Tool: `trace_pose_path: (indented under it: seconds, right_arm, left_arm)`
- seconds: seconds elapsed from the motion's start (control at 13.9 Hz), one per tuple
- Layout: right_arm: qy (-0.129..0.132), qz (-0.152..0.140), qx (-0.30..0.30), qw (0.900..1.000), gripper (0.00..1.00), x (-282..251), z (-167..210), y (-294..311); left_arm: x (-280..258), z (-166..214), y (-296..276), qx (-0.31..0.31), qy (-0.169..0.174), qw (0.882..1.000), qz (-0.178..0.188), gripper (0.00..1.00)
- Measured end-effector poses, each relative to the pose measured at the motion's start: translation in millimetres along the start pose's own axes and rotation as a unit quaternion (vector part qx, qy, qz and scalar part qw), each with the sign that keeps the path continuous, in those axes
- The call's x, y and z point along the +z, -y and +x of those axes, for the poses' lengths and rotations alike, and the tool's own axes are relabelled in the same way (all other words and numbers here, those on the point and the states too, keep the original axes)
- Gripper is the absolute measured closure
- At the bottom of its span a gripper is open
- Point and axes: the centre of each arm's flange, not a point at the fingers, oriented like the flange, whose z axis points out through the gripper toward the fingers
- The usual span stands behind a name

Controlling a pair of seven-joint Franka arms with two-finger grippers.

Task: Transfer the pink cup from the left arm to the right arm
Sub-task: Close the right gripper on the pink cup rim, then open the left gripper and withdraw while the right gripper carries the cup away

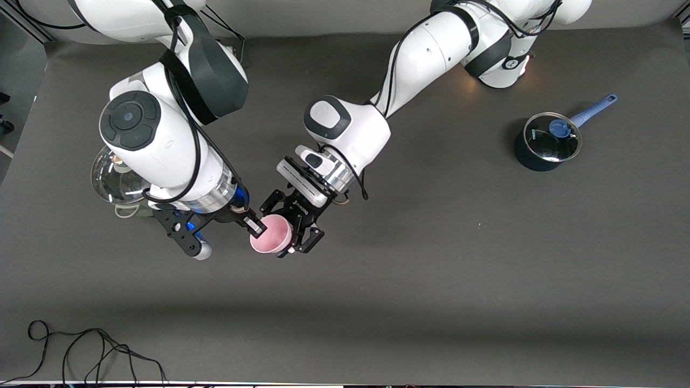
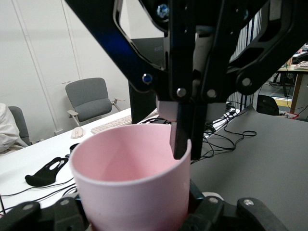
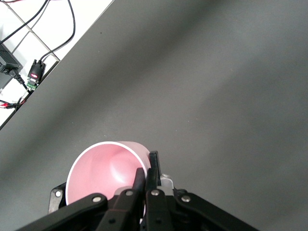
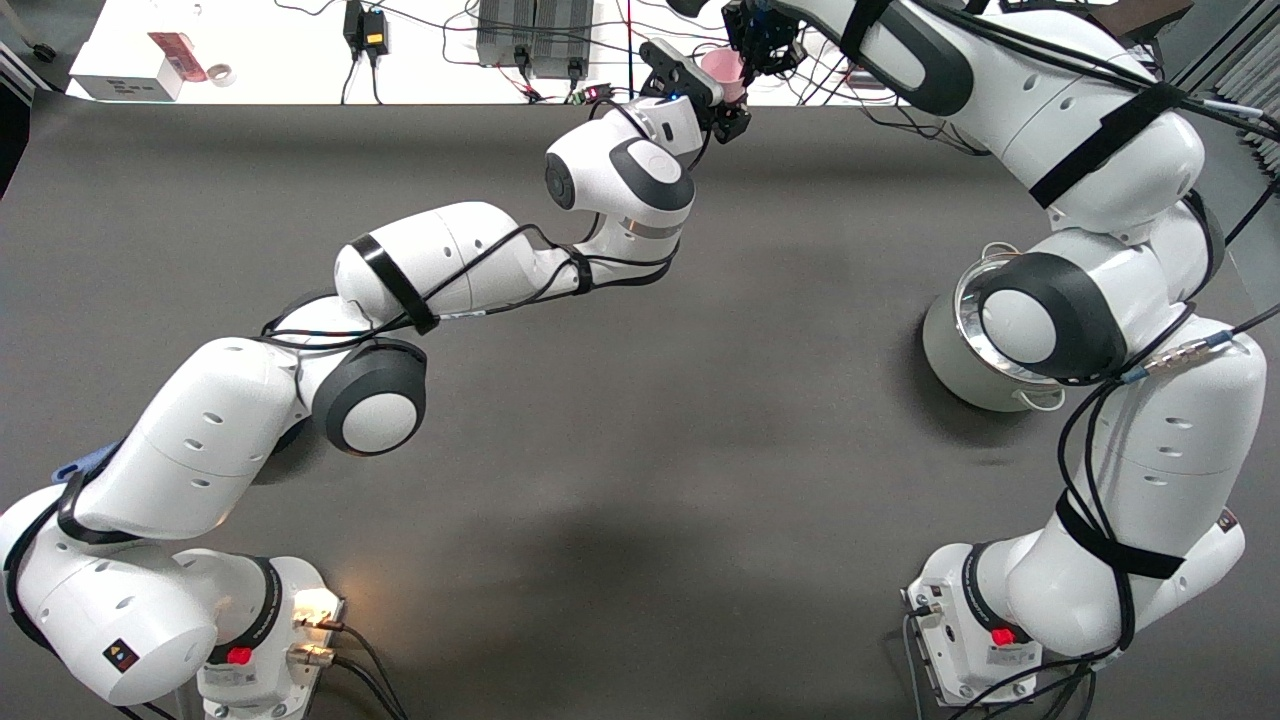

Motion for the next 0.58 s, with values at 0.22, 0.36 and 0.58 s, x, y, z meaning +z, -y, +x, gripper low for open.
trace_pose_path:
  seconds: [0.22,0.36,0.58]
  right_arm:
    - [0.000,0.000,0.000,1.000,0.97,0,0,0]
    - [0.000,0.002,0.000,1.000,0.97,-1,0,1]
    - [-0.003,0.006,0.001,1.000,0.97,-2,1,1]
  left_arm:
    - [0,1,1,0.004,-0.001,1.000,0.001,0.33]
    - [-1,5,3,0.008,-0.004,1.000,0.002,0.13]
    - [-3,12,2,-0.005,-0.009,1.000,0.003,0.00]
